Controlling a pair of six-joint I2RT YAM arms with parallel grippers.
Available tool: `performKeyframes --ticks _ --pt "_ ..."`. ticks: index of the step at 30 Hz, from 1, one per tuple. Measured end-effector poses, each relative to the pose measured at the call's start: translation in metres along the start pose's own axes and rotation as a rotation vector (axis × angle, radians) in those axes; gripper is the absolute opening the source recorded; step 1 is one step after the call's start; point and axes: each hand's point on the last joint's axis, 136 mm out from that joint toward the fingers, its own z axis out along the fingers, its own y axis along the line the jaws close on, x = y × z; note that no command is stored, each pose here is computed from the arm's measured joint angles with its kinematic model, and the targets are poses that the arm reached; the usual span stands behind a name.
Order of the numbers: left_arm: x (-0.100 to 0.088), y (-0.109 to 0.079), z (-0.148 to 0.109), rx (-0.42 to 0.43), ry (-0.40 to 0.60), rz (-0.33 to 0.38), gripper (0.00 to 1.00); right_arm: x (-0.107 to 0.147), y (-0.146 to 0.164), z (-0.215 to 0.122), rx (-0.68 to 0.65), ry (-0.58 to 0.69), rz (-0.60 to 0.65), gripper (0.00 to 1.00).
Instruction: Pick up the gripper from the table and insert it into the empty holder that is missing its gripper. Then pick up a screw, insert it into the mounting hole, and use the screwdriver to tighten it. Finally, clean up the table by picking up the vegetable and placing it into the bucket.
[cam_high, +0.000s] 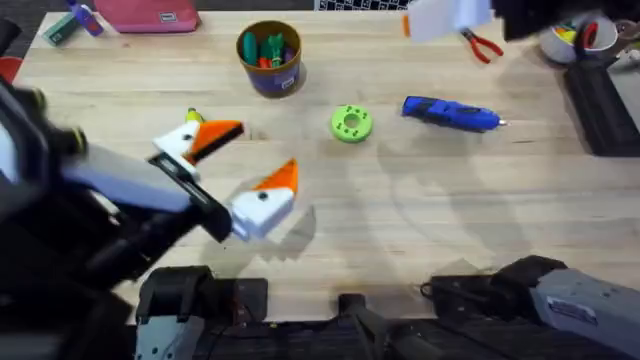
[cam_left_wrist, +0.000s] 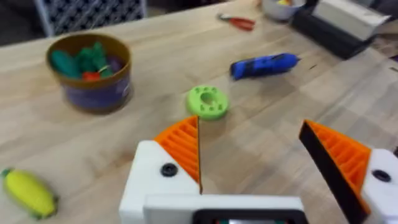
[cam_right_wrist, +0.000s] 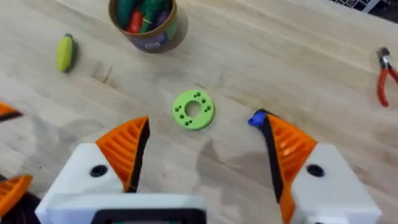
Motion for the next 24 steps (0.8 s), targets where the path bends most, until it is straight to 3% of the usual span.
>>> performKeyframes --ticks 8,13,17,24 --pt "-0.023 0.037 -0.005 -0.184 0.276 -0.135 0.985 0.068 -0.001 0.013 -0.004 0.054 0.085 0.994" --pt "-0.030 0.052 -0.001 -0.229 0.361 -0.173 0.985 0.102 -0.003 0.023 0.000 0.109 0.113 0.995" --pt "-0.035 0.069 -0.005 -0.322 0.388 -0.183 0.985 0.111 -0.004 0.029 0.003 0.139 0.122 0.994" --pt "-0.031 0.114 -0.012 -0.559 0.543 -0.303 0.985 0.113 -0.004 0.032 0.003 0.150 0.123 0.994"
